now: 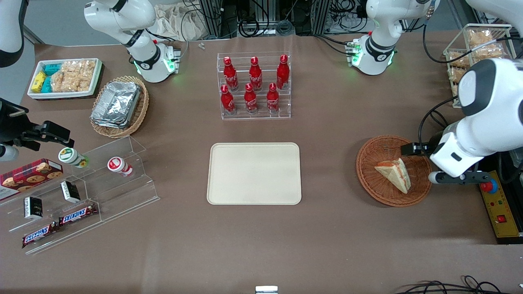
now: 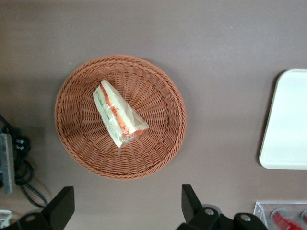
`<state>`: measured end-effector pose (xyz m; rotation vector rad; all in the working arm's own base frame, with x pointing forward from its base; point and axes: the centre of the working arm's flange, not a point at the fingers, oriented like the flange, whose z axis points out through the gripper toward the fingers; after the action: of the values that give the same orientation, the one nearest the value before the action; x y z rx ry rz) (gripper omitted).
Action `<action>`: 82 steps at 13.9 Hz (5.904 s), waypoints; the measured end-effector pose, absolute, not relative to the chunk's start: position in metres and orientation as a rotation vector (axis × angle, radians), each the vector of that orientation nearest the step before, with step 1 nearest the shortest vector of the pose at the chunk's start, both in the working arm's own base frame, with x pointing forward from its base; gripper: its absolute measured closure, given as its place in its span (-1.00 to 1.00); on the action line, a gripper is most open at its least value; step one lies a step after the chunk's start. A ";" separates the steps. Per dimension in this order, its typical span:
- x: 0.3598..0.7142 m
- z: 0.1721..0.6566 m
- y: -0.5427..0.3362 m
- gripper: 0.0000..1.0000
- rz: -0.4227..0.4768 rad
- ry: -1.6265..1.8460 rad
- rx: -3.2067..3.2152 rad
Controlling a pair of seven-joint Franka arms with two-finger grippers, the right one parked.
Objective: Place sandwich from basket to tray
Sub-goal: 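Lower the open left gripper over the wrapped sandwich in the basket, then close the left gripper on the sandwich's wrapped edge, then lift the sandwich up out of the basket with the left gripper, then carry the held sandwich over to the cream tray, then lower the sandwich onto the tray and open the left gripper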
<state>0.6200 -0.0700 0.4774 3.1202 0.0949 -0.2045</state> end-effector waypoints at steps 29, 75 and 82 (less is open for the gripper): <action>0.585 0.238 -0.014 -1.00 -0.137 0.964 2.962; 0.562 0.220 -0.440 0.59 -0.306 -0.076 3.139; 0.558 0.212 -0.443 -0.07 -0.315 -0.078 3.146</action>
<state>0.5585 -0.4428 0.2124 3.1463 -0.0785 -0.3145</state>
